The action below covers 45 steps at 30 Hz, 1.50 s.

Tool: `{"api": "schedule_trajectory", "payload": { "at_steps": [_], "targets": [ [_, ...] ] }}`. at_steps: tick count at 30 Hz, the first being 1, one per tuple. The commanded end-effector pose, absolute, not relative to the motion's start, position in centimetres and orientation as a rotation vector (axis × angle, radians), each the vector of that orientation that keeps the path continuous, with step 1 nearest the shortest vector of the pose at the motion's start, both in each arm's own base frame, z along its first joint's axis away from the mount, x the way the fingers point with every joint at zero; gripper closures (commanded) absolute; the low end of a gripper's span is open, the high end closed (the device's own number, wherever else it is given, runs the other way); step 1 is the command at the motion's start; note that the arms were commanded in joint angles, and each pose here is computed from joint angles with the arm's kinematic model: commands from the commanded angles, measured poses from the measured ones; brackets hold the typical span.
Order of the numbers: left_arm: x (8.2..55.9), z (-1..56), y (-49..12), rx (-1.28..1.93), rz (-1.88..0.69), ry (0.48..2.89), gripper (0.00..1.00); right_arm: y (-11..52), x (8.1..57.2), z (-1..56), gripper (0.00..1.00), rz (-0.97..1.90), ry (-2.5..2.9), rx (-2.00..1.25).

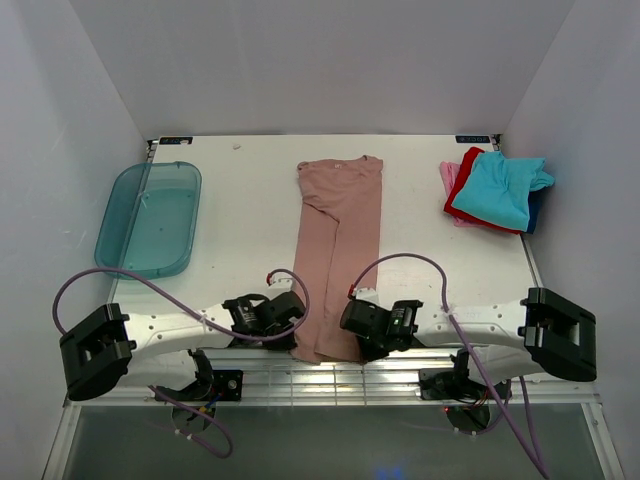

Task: Fold and stack the t-shirts
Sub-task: Fold the tshirt

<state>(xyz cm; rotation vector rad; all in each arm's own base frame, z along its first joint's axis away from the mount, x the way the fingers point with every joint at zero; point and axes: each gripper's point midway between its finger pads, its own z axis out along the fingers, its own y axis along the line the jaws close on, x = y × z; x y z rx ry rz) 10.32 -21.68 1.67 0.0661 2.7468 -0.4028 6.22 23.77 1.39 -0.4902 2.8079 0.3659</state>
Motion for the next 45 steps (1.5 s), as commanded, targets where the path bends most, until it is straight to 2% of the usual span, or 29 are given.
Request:
{"api": "schedule_trajectory", "payload": {
  "at_steps": [1,5,9,14,24,34,45],
  "targets": [
    [6.8,0.4,-19.3,0.135,-0.340,2.882,1.00,21.1,3.6,1.4,0.91,0.281,2.880,-0.516],
    [8.7,4.3,-21.4,0.128,-0.440,2.767,1.00,21.9,4.4,3.6,0.92,0.316,2.808,-0.499],
    [12.7,10.8,-25.6,0.116,-0.565,2.560,1.00,22.9,7.6,6.9,0.92,0.271,2.650,-0.467],
    [15.6,13.7,-28.2,0.133,-0.580,2.425,1.00,24.2,10.8,9.8,0.92,0.195,2.537,-0.480],
    [19.7,12.3,-28.6,0.128,-0.495,2.333,1.00,22.4,18.0,10.0,0.92,-0.035,2.441,-0.405],
    [28.2,11.8,-27.7,0.074,-0.417,2.205,1.00,23.0,26.4,11.1,0.92,-0.080,2.324,-0.402],
    [35.8,11.5,-27.6,0.013,-0.324,2.180,1.00,24.8,34.8,13.0,0.92,-0.190,2.254,-0.447]
  ]
}}
